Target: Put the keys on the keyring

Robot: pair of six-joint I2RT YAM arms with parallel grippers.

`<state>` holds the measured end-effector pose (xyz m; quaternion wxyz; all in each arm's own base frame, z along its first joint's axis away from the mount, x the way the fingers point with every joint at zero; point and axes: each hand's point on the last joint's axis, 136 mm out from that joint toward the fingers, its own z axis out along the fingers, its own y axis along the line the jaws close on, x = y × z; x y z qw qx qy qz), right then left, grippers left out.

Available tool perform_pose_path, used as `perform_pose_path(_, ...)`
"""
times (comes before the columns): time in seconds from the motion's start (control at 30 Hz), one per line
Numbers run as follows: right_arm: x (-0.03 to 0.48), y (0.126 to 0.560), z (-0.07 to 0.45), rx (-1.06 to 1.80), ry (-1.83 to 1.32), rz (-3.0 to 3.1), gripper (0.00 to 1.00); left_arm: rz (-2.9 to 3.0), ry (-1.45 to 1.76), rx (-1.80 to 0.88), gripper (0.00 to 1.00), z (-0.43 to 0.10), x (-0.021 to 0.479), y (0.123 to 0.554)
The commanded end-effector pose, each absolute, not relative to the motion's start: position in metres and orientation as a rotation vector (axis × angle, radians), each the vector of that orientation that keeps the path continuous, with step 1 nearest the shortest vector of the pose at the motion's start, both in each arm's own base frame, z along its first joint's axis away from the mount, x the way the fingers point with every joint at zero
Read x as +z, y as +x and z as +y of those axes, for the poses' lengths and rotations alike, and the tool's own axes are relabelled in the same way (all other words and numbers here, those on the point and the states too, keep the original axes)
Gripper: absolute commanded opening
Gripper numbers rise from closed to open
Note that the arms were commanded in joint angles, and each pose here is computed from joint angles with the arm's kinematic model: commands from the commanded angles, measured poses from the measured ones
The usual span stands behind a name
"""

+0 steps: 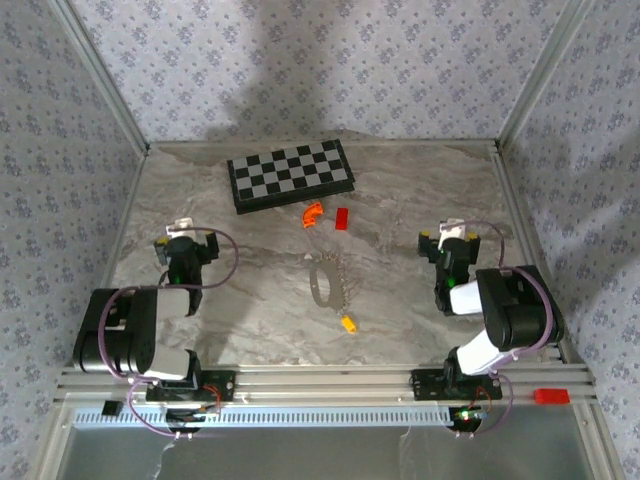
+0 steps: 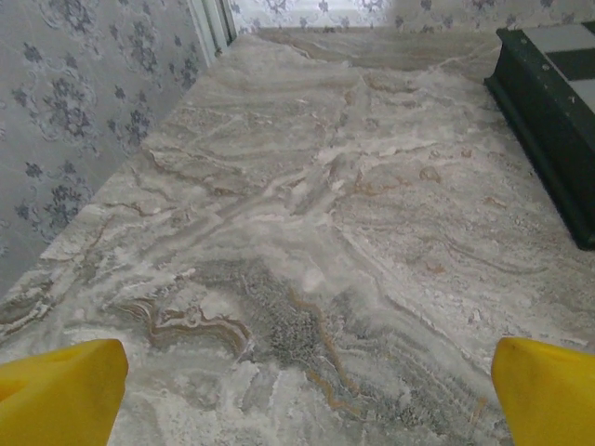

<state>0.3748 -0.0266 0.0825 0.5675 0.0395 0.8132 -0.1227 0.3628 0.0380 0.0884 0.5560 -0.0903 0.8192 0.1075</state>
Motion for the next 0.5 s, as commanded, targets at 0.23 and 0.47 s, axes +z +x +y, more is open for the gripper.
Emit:
perform_pose_path(0.23, 0.088, 0.385, -0.041, -0.248, 0.185, 1.916, 0.99, 1.928, -0.207, 0.212, 1.00, 0.034, 0.091, 0.390)
perform_pose_path(0.47, 0.089, 0.385, -0.042, -0.252, 0.186, 1.912, 1.00, 1.922, -0.209, 0.202, 1.00, 0.035, 0.092, 0.391)
